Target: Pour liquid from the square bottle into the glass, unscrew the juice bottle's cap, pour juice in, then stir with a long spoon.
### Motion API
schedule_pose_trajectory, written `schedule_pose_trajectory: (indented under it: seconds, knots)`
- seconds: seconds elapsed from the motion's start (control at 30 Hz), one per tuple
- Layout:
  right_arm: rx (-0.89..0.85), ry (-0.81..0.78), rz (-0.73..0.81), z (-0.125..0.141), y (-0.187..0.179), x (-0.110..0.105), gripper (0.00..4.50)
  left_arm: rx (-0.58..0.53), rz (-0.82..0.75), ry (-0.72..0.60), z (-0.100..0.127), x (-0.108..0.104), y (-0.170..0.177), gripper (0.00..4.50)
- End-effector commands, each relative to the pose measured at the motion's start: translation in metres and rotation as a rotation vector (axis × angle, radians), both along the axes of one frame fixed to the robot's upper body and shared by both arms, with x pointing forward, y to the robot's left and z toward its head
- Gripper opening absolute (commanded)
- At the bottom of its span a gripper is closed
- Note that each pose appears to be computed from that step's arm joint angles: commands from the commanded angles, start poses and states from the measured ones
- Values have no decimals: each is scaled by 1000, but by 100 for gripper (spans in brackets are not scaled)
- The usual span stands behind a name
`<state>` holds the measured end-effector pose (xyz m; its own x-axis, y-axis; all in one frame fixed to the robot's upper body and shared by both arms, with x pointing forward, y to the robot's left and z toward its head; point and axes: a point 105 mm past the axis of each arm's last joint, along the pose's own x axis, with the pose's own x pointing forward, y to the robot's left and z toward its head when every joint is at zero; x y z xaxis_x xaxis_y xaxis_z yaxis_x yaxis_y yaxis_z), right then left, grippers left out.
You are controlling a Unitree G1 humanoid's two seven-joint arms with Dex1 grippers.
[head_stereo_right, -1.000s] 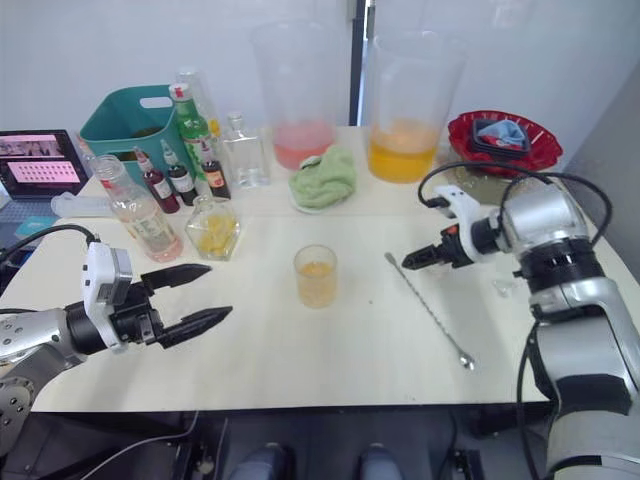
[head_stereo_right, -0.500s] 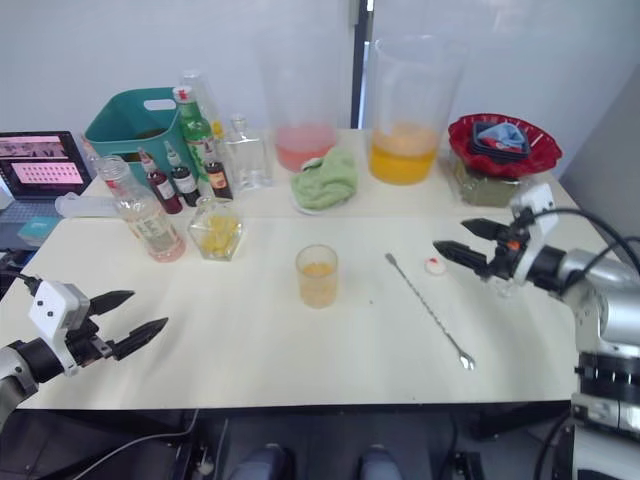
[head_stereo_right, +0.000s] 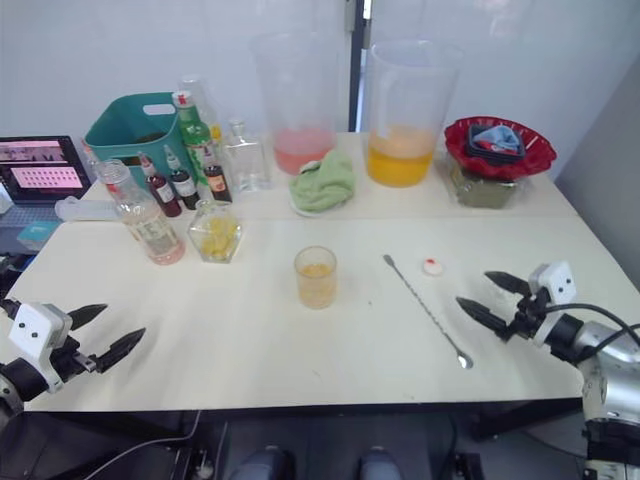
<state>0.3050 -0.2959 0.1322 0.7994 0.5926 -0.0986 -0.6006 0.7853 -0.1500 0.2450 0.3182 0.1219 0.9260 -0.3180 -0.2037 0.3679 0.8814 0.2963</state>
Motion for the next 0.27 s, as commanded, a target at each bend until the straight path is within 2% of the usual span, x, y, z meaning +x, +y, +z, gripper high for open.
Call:
schedule_pose_trajectory:
  seconds: [0.03, 0.27]
  knots:
    - [-5, -65, -28, 9, -7, -2, 447, 22, 34, -44, 6, -2, 8, 450]
    - [8, -72, -48, 7, -11, -3, 447, 30, 45, -57, 5, -3, 10, 450]
